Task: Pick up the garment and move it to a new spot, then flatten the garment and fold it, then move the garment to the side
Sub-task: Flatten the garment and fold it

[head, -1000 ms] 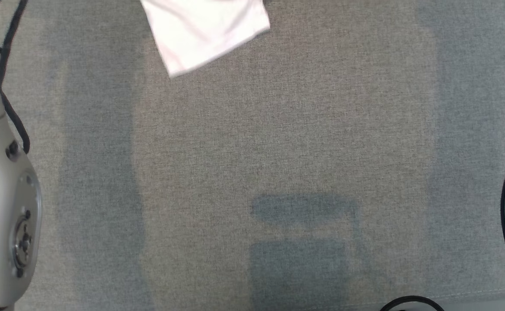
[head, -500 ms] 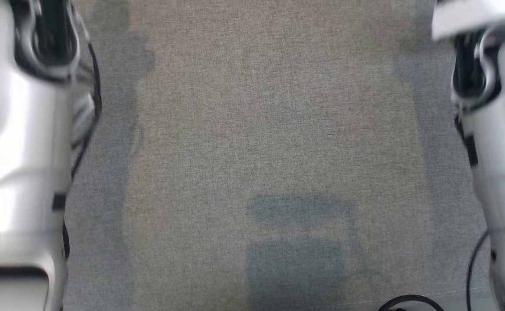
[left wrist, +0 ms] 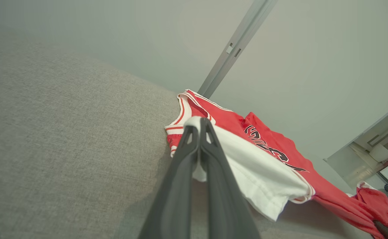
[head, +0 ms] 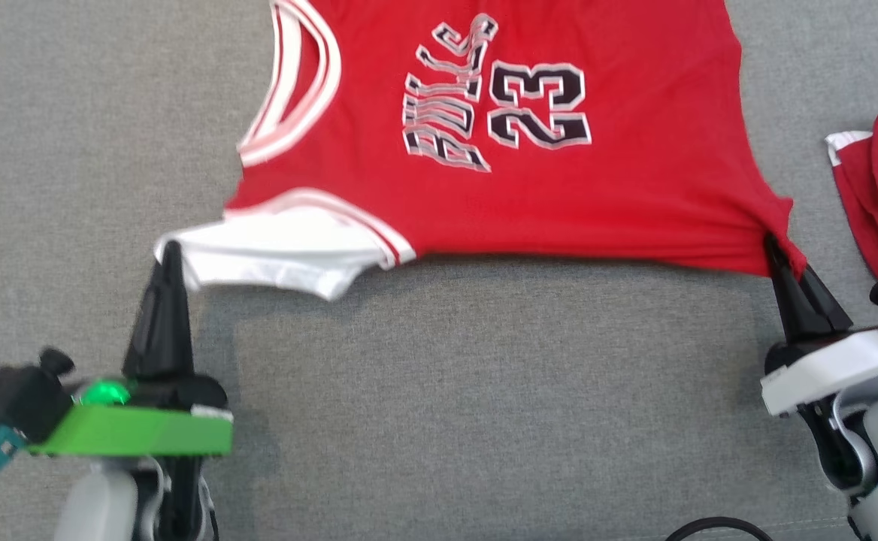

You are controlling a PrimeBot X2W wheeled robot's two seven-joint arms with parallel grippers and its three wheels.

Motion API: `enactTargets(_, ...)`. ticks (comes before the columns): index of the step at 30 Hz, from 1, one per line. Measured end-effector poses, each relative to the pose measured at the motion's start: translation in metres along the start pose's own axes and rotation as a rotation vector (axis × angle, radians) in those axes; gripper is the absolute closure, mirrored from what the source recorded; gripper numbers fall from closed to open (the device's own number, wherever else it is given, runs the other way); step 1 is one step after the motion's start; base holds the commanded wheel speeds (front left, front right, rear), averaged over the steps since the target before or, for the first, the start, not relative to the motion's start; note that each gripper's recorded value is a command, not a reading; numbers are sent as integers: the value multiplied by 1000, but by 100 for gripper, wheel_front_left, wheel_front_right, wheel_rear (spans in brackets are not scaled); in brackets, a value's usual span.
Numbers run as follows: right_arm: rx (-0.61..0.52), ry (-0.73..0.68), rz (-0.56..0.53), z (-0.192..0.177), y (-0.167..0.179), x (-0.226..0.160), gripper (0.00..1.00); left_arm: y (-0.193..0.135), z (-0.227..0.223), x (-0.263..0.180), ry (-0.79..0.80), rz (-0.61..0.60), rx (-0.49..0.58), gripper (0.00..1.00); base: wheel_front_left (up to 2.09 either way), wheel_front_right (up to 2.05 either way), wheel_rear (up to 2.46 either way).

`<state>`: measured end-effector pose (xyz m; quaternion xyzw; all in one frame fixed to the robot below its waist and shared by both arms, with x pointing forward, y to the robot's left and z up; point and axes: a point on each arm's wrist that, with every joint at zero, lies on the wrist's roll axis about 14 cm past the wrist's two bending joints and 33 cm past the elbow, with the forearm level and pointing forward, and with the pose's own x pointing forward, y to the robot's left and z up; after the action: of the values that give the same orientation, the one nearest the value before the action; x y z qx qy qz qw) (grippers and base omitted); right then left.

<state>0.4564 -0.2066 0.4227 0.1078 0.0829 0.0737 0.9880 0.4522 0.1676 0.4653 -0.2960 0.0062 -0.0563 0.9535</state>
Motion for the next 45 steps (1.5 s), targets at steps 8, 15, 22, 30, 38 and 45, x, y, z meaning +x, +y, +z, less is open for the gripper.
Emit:
enactTargets(8,-91,67,-56,-9,-22,-60,100,-6,-13,-88,13,123,-37,100,0,0,0)
enactTargets(15,-106,124,-65,-25,-25,-94,100,-4,-21,-132,41,197,-78,100,0,0,0)
enactTargets(22,-62,124,-11,-22,-6,-97,100,-32,-25,-119,62,105,-61,100,0,0,0)
enactTargets(30,-82,285,46,-16,-4,-97,100,-69,-6,-57,116,-90,19,100,0,0,0)
enactTargets(38,-112,372,40,4,-14,-89,100,-80,-6,-23,206,-128,25,100,0,0,0)
enactTargets(45,-100,639,102,-11,-5,-89,100,-81,-23,-6,345,-170,123,100,0,0,0)
